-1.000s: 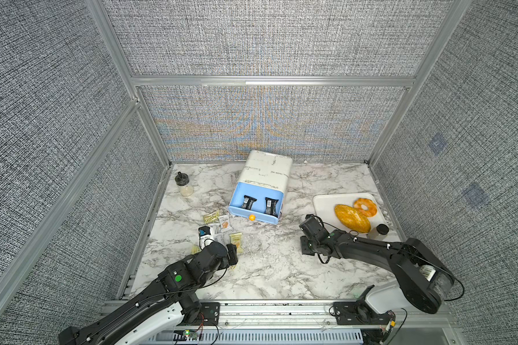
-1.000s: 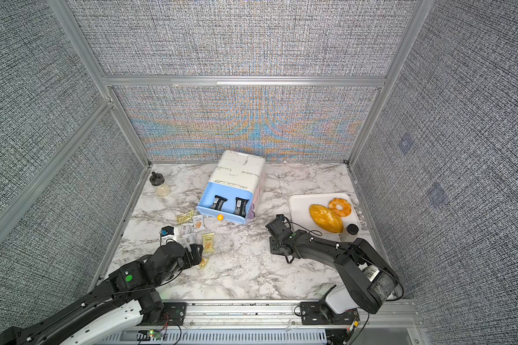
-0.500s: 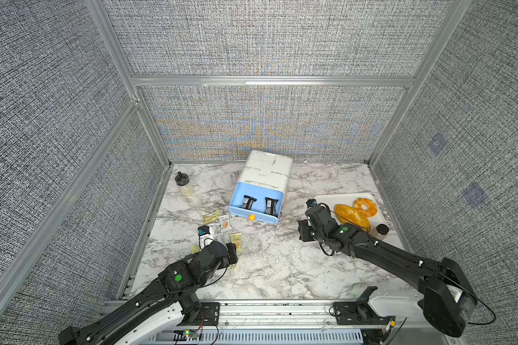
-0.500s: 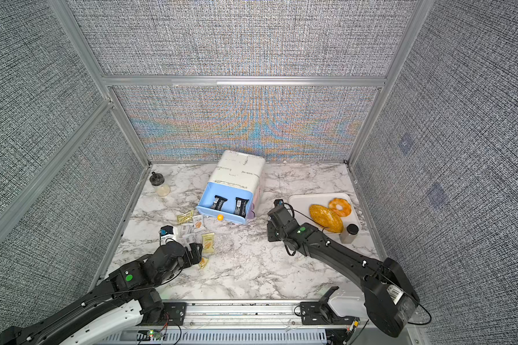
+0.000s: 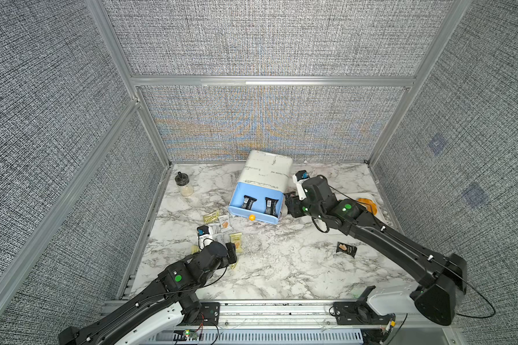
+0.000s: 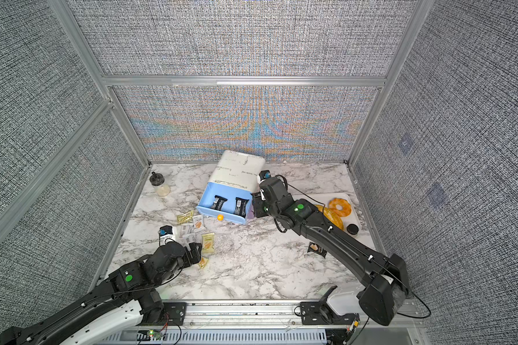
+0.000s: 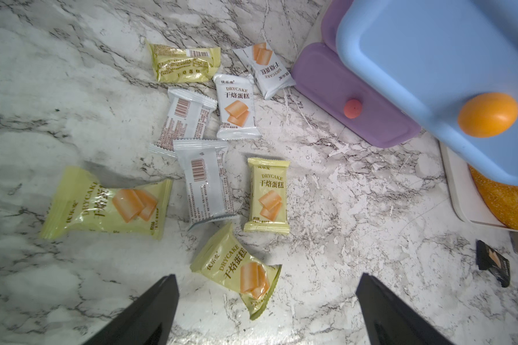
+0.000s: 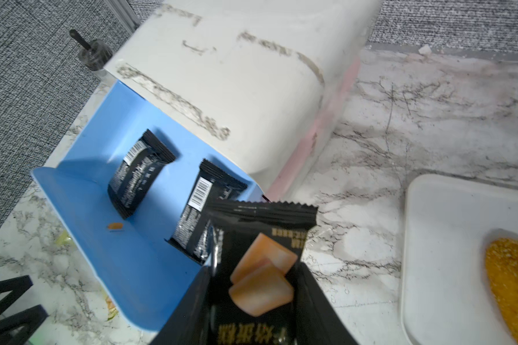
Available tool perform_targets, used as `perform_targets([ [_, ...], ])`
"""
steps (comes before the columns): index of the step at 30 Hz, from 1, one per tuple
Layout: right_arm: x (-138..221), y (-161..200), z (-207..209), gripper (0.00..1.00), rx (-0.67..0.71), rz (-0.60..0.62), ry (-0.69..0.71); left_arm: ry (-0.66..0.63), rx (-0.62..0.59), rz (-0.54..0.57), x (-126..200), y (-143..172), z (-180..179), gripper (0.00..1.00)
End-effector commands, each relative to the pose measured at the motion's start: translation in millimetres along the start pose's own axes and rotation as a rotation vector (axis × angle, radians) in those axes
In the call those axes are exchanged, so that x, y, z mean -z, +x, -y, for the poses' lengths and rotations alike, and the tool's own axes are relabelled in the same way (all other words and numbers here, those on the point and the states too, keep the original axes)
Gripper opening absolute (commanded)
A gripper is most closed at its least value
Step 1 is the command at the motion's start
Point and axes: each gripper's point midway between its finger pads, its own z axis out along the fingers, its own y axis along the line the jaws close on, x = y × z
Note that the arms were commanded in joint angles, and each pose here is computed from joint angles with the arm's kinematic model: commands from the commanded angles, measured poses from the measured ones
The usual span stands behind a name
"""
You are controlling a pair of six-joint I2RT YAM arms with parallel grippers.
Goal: Place the cookies into the drawer by color
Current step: Place the cookie in the drawer, then move the cookie to the center of the board.
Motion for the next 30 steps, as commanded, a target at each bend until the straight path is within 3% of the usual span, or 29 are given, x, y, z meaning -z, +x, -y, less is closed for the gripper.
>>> perform_targets([
  [1,-4,-9,-19,0.4,0.061,-0.021,-0.038,0.008,-0.012,0.02,1,-6,5,0.99],
  [10,-30,-57,-85,0.4,0.083,0.009,-0.264,0.051,-0.009,0.009,-1,-5,15,0.99],
  [14,-48,-63,-97,0.43,0.086,0.012,-0.298,0.088,-0.003,0.0,2,-7,25,0.99],
  [15,-50,-65,-99,0.49,0.089,0.013,-0.311,0.095,-0.002,-0.004,3,-7,27,0.99],
  [17,-50,-67,-104,0.74,0.093,0.008,-0.334,0.114,0.0,-0.017,3,-7,33,0.99],
  [19,-45,-69,-104,0.86,0.098,0.014,-0.339,0.156,0.005,-0.039,3,-6,44,0.99],
  [23,-25,-67,-98,0.99,0.083,0.05,-0.353,0.267,0.01,-0.111,4,-1,77,0.99],
  [27,-7,-46,-87,0.99,0.036,0.077,-0.377,0.352,-0.007,-0.181,2,7,108,0.99],
  [30,2,-22,-65,0.99,-0.01,0.089,-0.32,0.37,-0.048,-0.223,3,12,122,0.99],
])
